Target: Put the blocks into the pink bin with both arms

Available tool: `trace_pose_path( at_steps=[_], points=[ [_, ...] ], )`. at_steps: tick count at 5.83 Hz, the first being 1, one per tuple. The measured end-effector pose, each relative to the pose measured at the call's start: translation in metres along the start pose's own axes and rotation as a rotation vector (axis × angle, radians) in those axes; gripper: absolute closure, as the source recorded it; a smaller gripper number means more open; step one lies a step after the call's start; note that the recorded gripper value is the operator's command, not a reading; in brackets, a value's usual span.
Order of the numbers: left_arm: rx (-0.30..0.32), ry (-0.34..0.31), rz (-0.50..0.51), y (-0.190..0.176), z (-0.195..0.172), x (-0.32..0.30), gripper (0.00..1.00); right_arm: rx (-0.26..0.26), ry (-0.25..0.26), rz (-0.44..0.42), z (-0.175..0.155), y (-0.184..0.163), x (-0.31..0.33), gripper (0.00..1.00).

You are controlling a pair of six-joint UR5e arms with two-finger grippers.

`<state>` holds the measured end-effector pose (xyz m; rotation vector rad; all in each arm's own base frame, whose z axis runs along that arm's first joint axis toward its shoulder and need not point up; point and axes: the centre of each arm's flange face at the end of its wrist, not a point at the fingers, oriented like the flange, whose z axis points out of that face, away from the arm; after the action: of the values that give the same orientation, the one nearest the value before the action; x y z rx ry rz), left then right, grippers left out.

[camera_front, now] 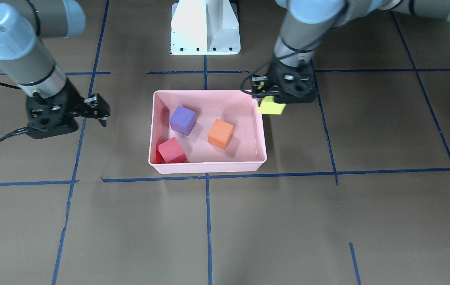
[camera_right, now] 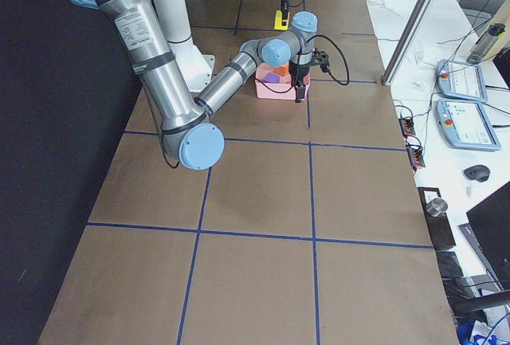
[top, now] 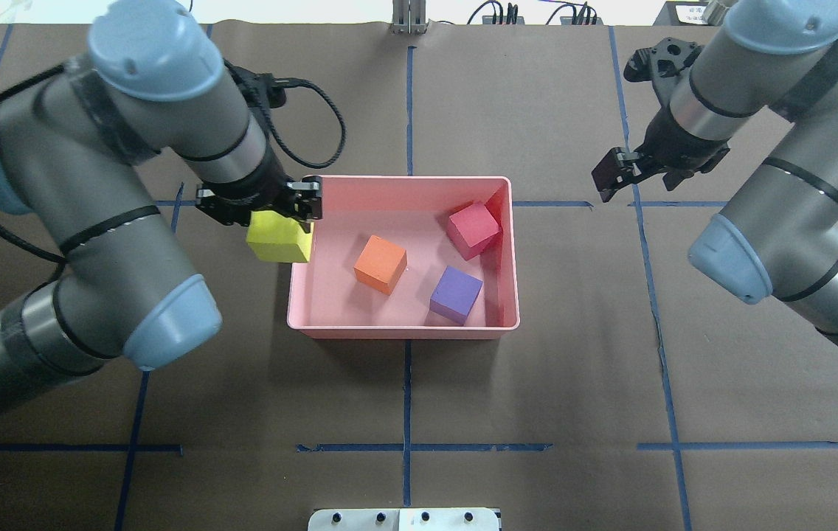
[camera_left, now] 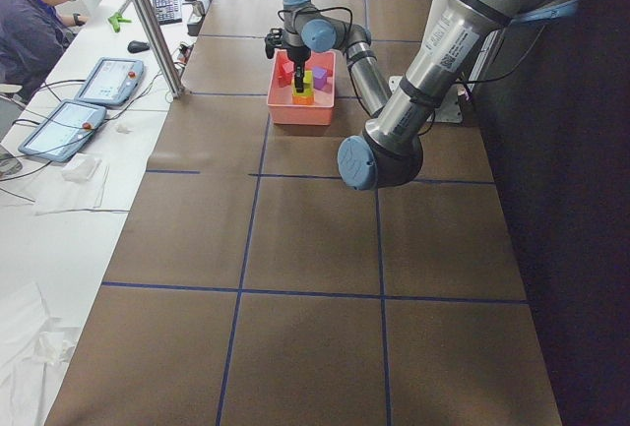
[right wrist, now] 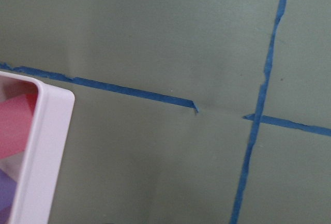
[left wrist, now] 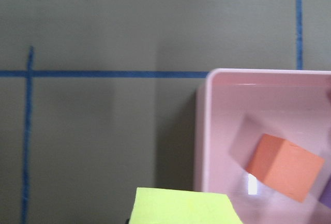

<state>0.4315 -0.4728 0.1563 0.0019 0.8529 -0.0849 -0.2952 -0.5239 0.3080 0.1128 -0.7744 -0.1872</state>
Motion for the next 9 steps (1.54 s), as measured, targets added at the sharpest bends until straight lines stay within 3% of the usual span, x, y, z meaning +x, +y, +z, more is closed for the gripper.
trace_pose_path(
  at_steps=[2, 4, 6, 9],
  points=[
    [0.033, -0.029, -0.023, -0.006, 0.016, 0.035, 0.0, -0.005, 0.019, -0.045, -0.001, 0.013, 0.036, 0.0],
    [0.059, -0.048, 0.08, -0.014, 0.011, 0.019, 0.0, -0.011, 0.034, -0.082, -0.005, 0.022, 0.07, 0.0],
    [0.059, -0.062, 0.219, -0.023, -0.001, -0.046, 0.0, -0.038, 0.032, -0.148, -0.013, 0.045, 0.157, 0.0],
    [0.013, -0.097, 0.434, -0.089, -0.039, -0.23, 0.0, -0.054, 0.057, -0.257, -0.043, 0.119, 0.32, 0.0]
  ],
)
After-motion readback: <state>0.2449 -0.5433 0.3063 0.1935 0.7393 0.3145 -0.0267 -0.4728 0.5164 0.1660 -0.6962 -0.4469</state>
